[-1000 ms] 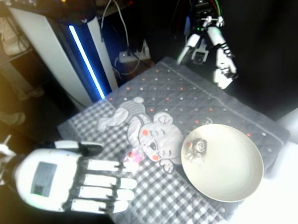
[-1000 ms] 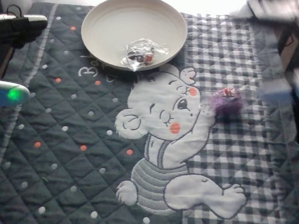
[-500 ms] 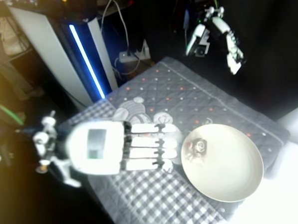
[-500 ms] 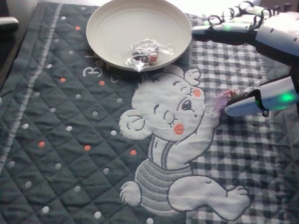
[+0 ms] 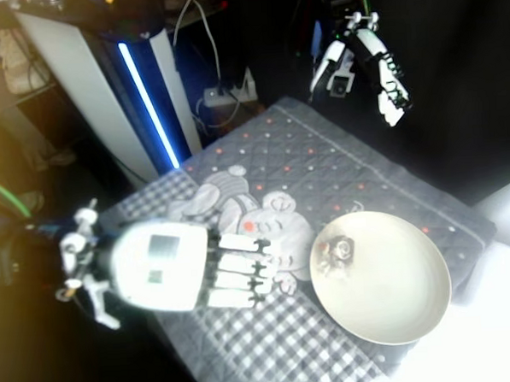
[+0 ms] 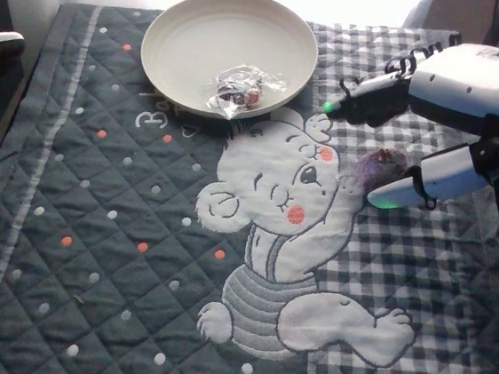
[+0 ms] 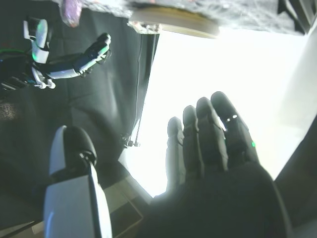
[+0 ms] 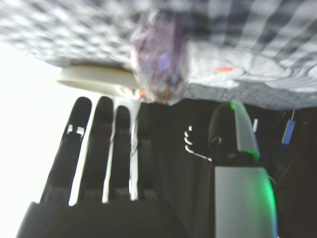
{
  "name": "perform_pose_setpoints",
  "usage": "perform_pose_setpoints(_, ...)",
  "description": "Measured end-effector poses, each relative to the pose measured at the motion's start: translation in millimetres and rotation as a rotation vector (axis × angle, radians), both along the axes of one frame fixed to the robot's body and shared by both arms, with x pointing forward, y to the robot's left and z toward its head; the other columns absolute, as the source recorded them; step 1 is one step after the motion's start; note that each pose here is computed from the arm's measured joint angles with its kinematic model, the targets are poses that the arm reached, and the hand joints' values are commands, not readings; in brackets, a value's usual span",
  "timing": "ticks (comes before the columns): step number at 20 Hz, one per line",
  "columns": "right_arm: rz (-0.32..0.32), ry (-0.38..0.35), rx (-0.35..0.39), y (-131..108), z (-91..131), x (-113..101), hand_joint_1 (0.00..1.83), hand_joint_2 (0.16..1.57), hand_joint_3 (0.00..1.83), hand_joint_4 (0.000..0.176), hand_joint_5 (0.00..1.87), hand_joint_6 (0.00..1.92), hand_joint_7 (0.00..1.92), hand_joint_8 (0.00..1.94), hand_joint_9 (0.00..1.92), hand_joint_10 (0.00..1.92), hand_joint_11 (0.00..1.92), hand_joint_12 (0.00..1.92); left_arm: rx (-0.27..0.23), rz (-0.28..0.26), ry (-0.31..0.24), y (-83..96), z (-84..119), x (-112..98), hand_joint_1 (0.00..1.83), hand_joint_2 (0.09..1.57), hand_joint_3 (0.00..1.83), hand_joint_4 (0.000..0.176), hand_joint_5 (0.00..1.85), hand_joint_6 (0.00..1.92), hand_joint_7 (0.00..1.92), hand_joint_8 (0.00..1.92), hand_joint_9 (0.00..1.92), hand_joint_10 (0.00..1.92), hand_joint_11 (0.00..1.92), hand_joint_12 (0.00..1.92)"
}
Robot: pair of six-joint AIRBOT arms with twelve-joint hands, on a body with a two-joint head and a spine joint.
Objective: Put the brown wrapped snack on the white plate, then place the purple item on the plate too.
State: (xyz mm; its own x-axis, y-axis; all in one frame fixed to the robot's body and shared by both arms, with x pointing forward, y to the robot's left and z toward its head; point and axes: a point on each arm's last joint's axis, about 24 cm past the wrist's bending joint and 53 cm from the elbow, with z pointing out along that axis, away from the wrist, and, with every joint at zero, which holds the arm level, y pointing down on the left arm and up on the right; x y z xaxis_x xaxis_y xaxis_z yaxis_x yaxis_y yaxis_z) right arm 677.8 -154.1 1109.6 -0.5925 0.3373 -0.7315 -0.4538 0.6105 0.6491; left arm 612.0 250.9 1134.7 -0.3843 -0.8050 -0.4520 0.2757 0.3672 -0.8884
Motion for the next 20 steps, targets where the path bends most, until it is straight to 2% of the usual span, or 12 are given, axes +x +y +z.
perform_pose_setpoints(1,-0.006,0.001,-0.008,-2.4,-1.2,1.7,0.97,0.98,0.00,0.000,0.70,0.01,0.63,0.87,0.49,1.41,0.37,1.78,0.000,0.000,0.000,0.0,0.0,0.0,0.80,0.86,0.00,0.050,0.39,0.00,0.37,0.00,0.35,0.00,0.00,1.01)
perform_pose_setpoints(2,-0.013,0.003,-0.014,-4.4,-2.5,3.0,1.00,0.99,0.00,0.000,0.72,0.00,0.55,1.15,0.45,1.59,0.36,1.89,-0.001,-0.001,-0.002,-0.1,0.5,-0.1,0.80,0.86,0.00,0.047,0.39,0.00,0.38,0.00,0.35,0.00,0.00,1.01)
perform_pose_setpoints(3,-0.022,0.005,-0.021,-7.3,-3.4,4.9,1.02,0.97,0.00,0.000,0.73,0.00,0.51,1.20,0.41,1.58,0.32,1.89,-0.003,0.000,-0.005,0.0,1.4,-0.1,0.80,0.85,0.00,0.056,0.39,0.00,0.39,0.00,0.36,0.00,0.00,1.01)
perform_pose_setpoints(6,-0.032,0.011,-0.043,-10.5,-8.2,6.7,1.04,0.96,0.00,0.000,0.73,0.00,0.51,1.08,0.39,1.51,0.30,1.85,-0.010,-0.004,-0.014,-0.6,4.1,-0.7,0.80,0.85,0.00,0.050,0.38,0.00,0.38,0.00,0.36,0.00,0.00,1.02)
perform_pose_setpoints(10,-0.039,0.011,-0.063,-13.1,-11.7,8.7,1.06,0.93,0.00,0.000,0.77,0.00,0.58,0.84,0.50,1.37,0.41,1.80,-0.012,-0.004,-0.017,-0.5,4.6,-1.2,0.83,0.85,0.00,0.055,0.38,0.00,0.37,0.00,0.34,0.00,0.00,0.97)
perform_pose_setpoints(12,-0.047,0.020,-0.072,-13.0,-16.5,10.5,1.08,0.93,0.00,0.000,0.80,0.00,0.47,1.10,0.45,1.56,0.41,1.92,-0.019,-0.005,-0.014,-1.6,4.6,-2.2,0.82,0.87,0.00,0.030,0.40,0.00,0.39,0.00,0.37,0.01,0.00,1.06)
perform_pose_setpoints(14,-0.045,0.023,-0.072,-10.8,-18.4,10.1,1.10,0.92,0.00,0.000,0.84,0.01,0.54,1.11,0.51,1.56,0.47,1.91,-0.020,-0.008,-0.017,-2.0,5.5,-2.5,0.82,0.87,0.00,0.031,0.40,0.00,0.39,0.00,0.38,0.01,0.00,1.07)
perform_pose_setpoints(15,-0.043,0.024,-0.071,-9.8,-19.1,10.2,1.21,1.09,0.01,0.000,0.92,0.72,0.92,1.13,0.69,1.31,0.57,1.70,-0.021,-0.007,-0.017,-1.8,5.5,-2.4,0.81,0.86,0.00,0.032,0.40,0.00,0.39,0.00,0.37,0.01,0.00,1.08)
perform_pose_setpoints(16,-0.043,0.025,-0.071,-8.8,-20.3,10.8,1.22,1.10,0.00,0.000,1.03,0.77,0.95,1.13,0.73,1.20,0.53,1.58,-0.021,-0.007,-0.017,-1.8,5.4,-2.4,0.82,0.86,0.00,0.031,0.40,0.00,0.39,0.00,0.38,0.01,0.00,1.08)
perform_pose_setpoints(18,-0.045,0.024,-0.073,-9.4,-20.7,11.7,1.24,1.10,0.00,0.000,1.13,0.69,0.92,1.18,0.73,1.19,0.48,1.57,-0.022,-0.006,-0.016,-1.9,4.9,-2.4,0.82,0.86,0.00,0.033,0.39,0.00,0.40,0.00,0.39,0.01,0.00,1.09)
perform_pose_setpoints(19,-0.048,0.025,-0.071,-10.0,-20.5,12.4,1.24,1.14,0.00,0.000,1.11,0.66,0.79,1.42,0.62,1.27,0.34,1.66,-0.026,-0.004,-0.013,-2.2,3.5,-2.4,0.84,0.85,0.00,0.036,0.39,0.00,0.39,0.00,0.39,0.01,0.00,1.07)
perform_pose_setpoints(20,-0.054,0.023,-0.069,-12.3,-19.5,14.3,1.24,1.15,0.00,0.000,1.10,0.69,0.75,1.45,0.58,1.31,0.30,1.69,-0.029,-0.006,-0.010,-3.6,1.8,-3.0,0.84,0.85,0.00,0.034,0.40,0.00,0.39,0.00,0.39,0.01,0.00,1.07)
